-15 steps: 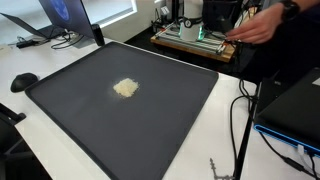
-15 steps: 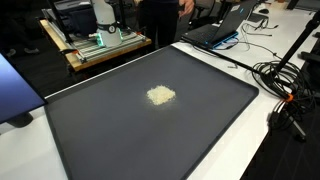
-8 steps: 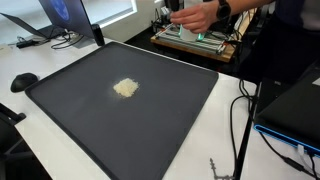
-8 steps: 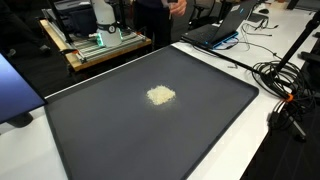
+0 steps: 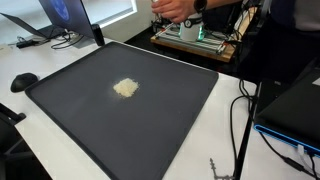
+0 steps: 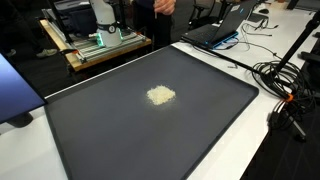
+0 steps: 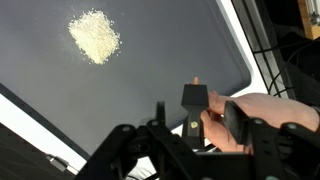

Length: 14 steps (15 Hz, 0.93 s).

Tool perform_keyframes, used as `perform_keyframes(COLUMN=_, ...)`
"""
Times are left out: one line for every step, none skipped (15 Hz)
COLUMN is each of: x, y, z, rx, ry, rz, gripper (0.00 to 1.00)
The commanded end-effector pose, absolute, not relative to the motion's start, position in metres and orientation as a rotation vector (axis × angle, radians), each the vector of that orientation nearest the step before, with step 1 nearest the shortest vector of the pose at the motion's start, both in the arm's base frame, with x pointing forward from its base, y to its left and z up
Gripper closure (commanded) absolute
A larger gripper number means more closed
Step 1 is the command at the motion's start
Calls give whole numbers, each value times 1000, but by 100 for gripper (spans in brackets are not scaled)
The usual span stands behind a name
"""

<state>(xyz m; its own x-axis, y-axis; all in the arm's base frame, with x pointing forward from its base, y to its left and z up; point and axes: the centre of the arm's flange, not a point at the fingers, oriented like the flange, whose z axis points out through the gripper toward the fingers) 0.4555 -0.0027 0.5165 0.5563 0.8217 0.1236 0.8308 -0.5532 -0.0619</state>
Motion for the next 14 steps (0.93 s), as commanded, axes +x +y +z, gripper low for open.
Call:
perform_keyframes(x=458, y=-20, z=525, rx=-2633, ry=-1416, rz=-122, gripper=67)
perform_keyframes(x=458, y=-22, z=525, rx=-2631, ry=-1415, rz=-119, gripper=75)
perform_keyframes(x=459, y=-22, z=525, rx=-2635, ry=-1411, rz=-118, gripper=81)
perform_keyframes(x=460, y=-22, z=526, rx=-2636, ry=-1407, rz=-119, gripper=89)
perform_keyframes(x=461, y=-22, z=527, rx=-2637, ry=-1406, rz=-120, gripper=92)
perform_keyframes(x=460, y=-22, z=527, rx=-2638, ry=-1407, rz=-117, gripper=96)
perform_keyframes(x=460, y=-22, z=527, rx=-2638, ry=-1406, rz=-117, gripper=96)
perform_keyframes(x=460, y=-22, z=528, rx=-2639, ry=-1406, rz=-114, gripper=94)
perform_keyframes(x=461, y=-22, z=529, rx=-2638, ry=-1406, rz=-115, gripper=92)
perform_keyframes(x=461, y=-23, z=529, rx=-2637, ry=-1406, rz=-115, gripper=92)
perform_keyframes(x=461, y=-23, z=529, rx=-2635, ry=-1406, rz=-114, gripper=93)
perform_keyframes(x=461, y=-23, z=530, rx=-2634, ry=-1409, rz=-116, gripper=93)
perform_keyframes(x=461, y=-23, z=530, rx=-2638, ry=-1411, rz=-121, gripper=94)
perform_keyframes(x=463, y=-23, z=532, rx=-2662, ry=-1405, rz=-124, gripper=94)
